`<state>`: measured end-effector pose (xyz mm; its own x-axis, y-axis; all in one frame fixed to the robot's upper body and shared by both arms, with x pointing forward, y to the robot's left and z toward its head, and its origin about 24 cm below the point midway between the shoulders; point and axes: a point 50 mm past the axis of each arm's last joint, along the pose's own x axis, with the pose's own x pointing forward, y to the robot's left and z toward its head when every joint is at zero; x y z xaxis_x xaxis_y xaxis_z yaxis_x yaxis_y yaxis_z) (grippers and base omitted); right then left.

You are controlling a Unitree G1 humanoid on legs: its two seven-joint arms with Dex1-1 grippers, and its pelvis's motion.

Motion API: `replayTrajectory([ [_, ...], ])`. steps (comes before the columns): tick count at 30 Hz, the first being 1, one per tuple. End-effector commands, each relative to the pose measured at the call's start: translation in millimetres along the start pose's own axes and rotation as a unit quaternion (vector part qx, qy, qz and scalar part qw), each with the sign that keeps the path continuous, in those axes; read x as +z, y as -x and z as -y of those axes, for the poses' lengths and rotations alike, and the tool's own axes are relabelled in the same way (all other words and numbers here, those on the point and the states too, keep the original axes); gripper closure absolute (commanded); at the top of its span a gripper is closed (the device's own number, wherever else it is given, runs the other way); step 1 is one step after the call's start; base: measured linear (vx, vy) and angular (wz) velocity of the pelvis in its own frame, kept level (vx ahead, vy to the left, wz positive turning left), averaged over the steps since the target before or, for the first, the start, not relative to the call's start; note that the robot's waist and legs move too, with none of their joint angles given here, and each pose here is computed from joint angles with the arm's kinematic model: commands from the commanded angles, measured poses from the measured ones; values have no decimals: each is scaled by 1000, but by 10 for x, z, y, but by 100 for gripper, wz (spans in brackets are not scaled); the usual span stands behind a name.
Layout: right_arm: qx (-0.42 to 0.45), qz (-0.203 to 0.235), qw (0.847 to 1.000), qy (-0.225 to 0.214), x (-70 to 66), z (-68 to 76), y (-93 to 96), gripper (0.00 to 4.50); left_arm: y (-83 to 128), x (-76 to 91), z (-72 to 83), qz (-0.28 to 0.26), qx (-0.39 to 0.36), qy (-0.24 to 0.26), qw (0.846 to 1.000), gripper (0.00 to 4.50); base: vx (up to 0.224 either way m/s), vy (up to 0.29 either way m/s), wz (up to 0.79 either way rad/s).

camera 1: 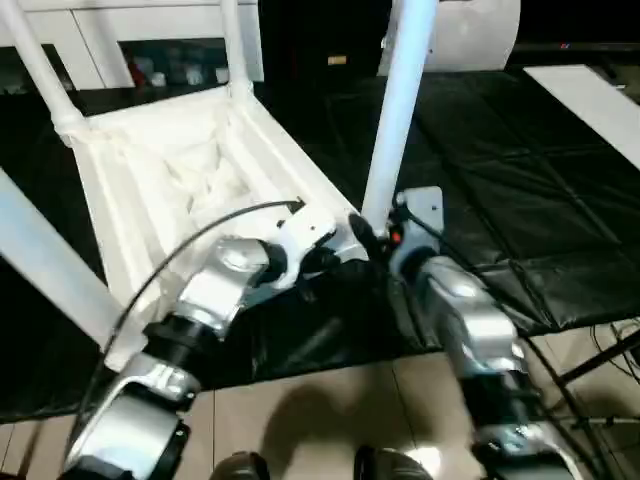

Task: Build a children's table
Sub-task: Rotate leg to tighten

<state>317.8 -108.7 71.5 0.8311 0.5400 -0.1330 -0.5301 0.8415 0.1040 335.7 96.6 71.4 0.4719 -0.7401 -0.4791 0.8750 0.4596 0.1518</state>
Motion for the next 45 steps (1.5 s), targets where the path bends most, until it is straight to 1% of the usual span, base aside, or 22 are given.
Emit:
replayTrajectory([
  [1,72,9,997,21,37,-60,52,85,35,3,58,23,-37,-20,999,450,54,-31,1],
  [3,116,5,992,55,54,21,163,69,112,-69,72,16,-66,-33,997,450,58,-44,3],
  [4,116,5,992,55,54,21,163,69,112,-69,72,16,-66,-33,997,450,54,-53,2],
  [5,133,2,989,65,63,51,204,45,142,-102,75,10,-77,-37,996,450,43,-56,-2],
  [7,170,-6,982,76,91,104,271,40,198,-137,106,15,-111,-58,992,450,38,-54,-1],
  [9,256,-23,963,85,152,160,374,40,297,-166,153,29,-172,-71,982,450,0,0,0],
  [10,256,-23,963,85,152,160,374,40,297,-166,153,29,-172,-71,982,450,0,0,0],
  [11,310,-36,946,94,185,179,417,40,361,-201,170,18,-210,-79,974,450,0,0,0],
  [13,341,-46,933,104,204,193,422,40,403,-230,176,3,-234,-89,968,450,0,0,0],
  [15,361,-54,924,114,214,210,412,74,434,-240,180,-5,-253,-96,963,450,0,0,0],
  [17,367,-57,921,118,217,217,404,77,443,-240,181,-7,-259,-97,961,450,0,0,0],
  [19,403,-76,904,121,220,227,389,87,468,-232,164,-18,-274,-110,955,450,0,0,0],
  [20,417,-82,897,122,224,227,387,113,474,-228,153,-20,-277,-115,954,450,0,0,0],
  [23,436,-91,887,121,227,218,389,118,478,-223,141,-20,-278,-118,953,450,0,0,0],
  [24,436,-91,887,121,227,218,389,149,478,-223,141,-20,-278,-118,953,450,0,0,0],
  [26,463,-105,872,119,224,193,393,160,480,-214,126,-19,-279,-120,953,450,0,0,0],
  [27,463,-105,872,119,224,193,393,160,480,-214,126,-19,-279,-120,953,450,0,0,0],
  [30,482,-113,861,117,218,181,384,201,485,-211,117,-19,-283,-120,951,450,0,0,0],
  [32,483,-113,860,117,217,180,383,205,485,-211,117,-19,-283,-120,951,450,0,0,0],
  [35,497,-120,852,111,194,183,366,242,490,-215,111,-19,-285,-120,951,450,0,0,0],
  [44,514,-126,844,88,141,151,398,256,489,-229,117,-18,-285,-111,952,450,0,0,0],
  [45,512,-124,847,73,126,129,416,256,476,-215,124,-12,-280,-105,954,450,0,0,0],
])
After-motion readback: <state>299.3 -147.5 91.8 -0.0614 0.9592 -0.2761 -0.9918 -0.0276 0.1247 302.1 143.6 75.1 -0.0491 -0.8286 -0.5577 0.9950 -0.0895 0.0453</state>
